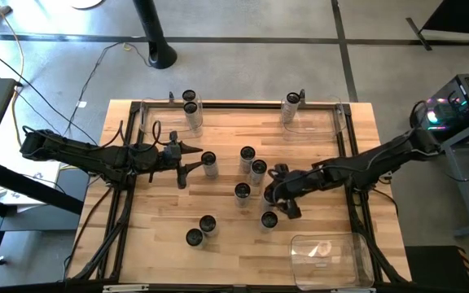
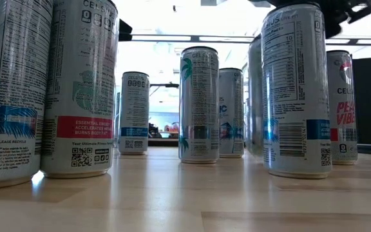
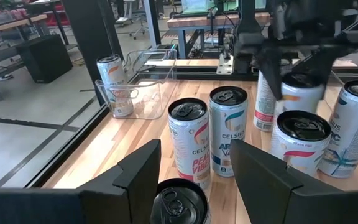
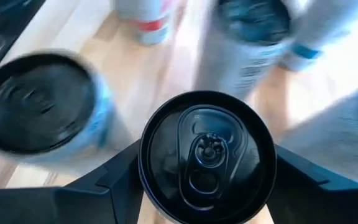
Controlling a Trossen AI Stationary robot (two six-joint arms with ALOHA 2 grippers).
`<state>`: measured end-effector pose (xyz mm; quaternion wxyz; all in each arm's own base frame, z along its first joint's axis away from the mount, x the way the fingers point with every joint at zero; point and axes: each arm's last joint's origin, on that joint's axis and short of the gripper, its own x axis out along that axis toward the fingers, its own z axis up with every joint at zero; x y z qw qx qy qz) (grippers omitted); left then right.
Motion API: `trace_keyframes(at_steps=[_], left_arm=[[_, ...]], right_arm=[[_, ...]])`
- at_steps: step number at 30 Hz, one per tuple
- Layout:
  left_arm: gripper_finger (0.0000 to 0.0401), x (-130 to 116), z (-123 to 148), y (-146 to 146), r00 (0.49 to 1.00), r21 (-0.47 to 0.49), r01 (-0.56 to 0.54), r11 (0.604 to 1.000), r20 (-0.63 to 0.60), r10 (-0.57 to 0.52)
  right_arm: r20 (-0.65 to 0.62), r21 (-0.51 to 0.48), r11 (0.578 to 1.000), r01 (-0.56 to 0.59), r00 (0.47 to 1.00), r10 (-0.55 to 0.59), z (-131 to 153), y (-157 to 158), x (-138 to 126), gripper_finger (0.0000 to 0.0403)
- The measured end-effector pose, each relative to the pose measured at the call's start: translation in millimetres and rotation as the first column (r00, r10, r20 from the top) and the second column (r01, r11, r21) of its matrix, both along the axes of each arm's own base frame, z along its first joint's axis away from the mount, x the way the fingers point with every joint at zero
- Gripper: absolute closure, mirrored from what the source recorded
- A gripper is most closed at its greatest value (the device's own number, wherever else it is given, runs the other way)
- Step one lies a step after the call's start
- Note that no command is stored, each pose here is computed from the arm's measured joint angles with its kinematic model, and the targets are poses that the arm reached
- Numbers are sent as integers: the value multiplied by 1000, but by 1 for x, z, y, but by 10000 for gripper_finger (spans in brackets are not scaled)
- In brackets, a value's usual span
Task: Sort soda cans
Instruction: Put the white-yellow soda cans into the top left transparent bin
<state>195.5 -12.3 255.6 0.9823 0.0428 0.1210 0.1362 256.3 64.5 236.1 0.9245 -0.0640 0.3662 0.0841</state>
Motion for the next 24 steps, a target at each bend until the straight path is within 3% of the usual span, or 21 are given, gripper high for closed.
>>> trace_keyframes(at_steps=[6,16,24], left_arm=[[215,0,0,0,1000,-3,-3,1000,1,3],[215,0,0,0,1000,-2,-3,1000,0,3],[215,0,-1,0,1000,-1,-3,1000,-10,3]], right_arm=[[-16,1,991,133,991,-133,11,-19,-13,158],[-116,-114,934,340,929,-352,10,-59,-29,158],[-157,-179,899,400,891,-427,9,-86,-37,158]])
